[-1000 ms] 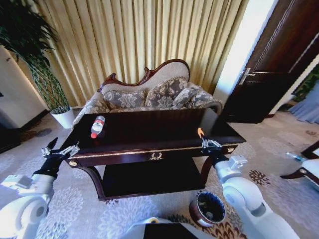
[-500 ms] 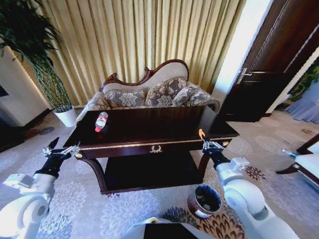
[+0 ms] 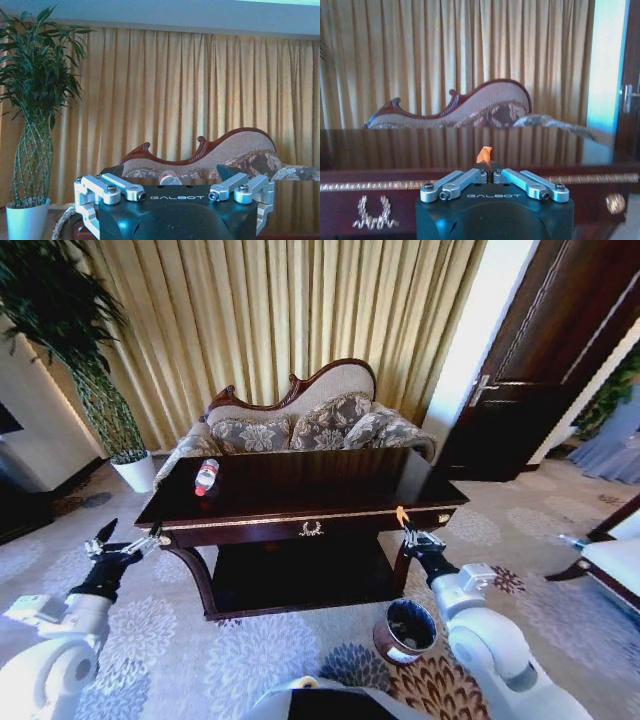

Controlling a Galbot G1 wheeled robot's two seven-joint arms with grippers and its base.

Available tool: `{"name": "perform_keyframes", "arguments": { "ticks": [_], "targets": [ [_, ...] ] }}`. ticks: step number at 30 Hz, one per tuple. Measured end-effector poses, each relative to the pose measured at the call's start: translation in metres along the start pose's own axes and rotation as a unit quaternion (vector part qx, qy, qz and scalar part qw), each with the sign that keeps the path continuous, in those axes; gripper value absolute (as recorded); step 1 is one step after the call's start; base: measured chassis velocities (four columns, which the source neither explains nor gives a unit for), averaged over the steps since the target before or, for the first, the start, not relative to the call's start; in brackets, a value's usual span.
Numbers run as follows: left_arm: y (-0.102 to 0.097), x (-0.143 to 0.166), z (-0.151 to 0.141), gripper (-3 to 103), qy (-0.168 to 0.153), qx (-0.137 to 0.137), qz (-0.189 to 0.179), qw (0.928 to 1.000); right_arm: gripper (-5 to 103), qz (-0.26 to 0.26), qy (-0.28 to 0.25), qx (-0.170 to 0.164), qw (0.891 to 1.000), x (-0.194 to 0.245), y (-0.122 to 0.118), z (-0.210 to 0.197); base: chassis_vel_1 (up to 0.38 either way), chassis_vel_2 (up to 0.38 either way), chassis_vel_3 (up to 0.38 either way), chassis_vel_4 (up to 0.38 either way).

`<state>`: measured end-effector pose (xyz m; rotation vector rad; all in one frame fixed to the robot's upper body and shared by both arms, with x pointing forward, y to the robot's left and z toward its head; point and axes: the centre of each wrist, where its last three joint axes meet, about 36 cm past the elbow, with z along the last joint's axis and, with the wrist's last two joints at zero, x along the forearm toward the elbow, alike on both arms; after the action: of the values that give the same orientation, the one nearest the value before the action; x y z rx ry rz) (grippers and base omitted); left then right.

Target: Move to the front of the table and place the trash on the table into the trash bin.

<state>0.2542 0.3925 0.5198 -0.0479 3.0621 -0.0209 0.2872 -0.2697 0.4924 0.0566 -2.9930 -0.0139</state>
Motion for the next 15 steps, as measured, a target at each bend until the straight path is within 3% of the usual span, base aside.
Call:
{"name": "perform_keyframes", "arguments": {
  "ticks": [7, 15],
  "targets": [
    [0.002, 0.0, -0.001, 100, 0.0, -0.002, -0.004, 1.0, 1, 0.035, 0.071, 0.022, 0.997, -0.02, -0.011, 0.059, 0.015, -0.011, -0.016, 0.016],
    [0.008, 0.001, -0.002, 100, -0.001, -0.002, -0.01, 0.9999, 1, 0.097, 0.173, 0.071, 0.978, -0.06, -0.034, 0.158, 0.0, 0.0, 0.0, 0.0]
  ]
}}
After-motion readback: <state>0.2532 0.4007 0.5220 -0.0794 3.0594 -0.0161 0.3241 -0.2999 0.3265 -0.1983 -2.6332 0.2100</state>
